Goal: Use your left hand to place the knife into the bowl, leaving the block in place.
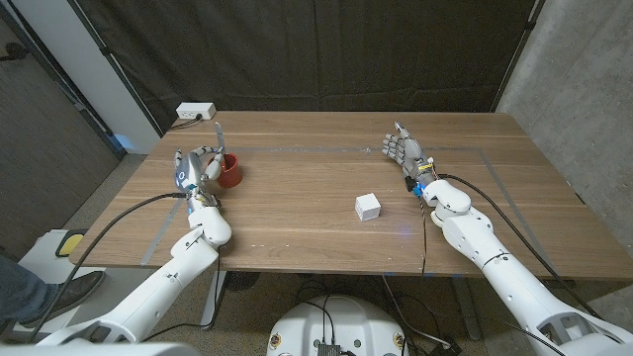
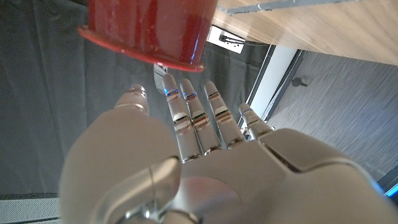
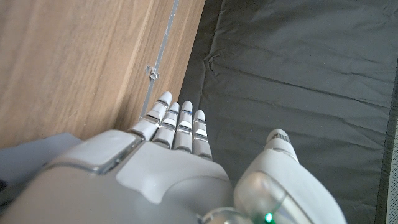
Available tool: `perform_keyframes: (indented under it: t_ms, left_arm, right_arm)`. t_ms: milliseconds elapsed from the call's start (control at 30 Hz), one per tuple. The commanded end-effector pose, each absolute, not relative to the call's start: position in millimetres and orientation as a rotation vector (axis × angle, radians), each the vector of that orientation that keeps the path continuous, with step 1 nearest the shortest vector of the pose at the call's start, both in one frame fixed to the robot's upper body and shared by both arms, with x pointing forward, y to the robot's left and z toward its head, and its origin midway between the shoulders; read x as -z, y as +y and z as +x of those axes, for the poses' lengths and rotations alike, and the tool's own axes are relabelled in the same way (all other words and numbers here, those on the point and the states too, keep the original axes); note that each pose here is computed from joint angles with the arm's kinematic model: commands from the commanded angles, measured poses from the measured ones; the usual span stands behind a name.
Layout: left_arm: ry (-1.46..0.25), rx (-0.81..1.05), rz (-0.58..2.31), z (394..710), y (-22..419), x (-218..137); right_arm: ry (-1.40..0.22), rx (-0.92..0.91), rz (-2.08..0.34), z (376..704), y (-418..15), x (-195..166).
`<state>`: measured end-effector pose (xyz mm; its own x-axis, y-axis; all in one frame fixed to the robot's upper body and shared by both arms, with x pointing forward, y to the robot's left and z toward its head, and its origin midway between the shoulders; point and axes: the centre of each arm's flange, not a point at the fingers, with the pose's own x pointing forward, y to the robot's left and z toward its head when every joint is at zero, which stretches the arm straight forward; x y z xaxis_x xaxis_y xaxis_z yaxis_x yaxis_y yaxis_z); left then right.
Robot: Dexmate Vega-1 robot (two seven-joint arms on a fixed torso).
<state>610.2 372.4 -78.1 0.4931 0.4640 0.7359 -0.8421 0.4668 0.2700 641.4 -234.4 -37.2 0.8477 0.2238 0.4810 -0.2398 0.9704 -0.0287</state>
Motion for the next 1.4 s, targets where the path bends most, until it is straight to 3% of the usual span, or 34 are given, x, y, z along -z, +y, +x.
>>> perform_keyframes:
  t_ms: [33, 667, 1400]
  left_arm:
    - [-0.656, -0.801, 0.678, 582, 363, 53]
    - [-0.640, -0.523, 0.716, 544, 349, 5]
    - [-0.771, -0.136, 0.458, 561, 326, -12]
  right_arm:
    - [-0.521, -0.248, 0.043, 638, -237, 37]
    - [-0.546, -0.237, 0.056, 626, -245, 45]
    - [-0.589, -0.230, 0.037, 613, -246, 37]
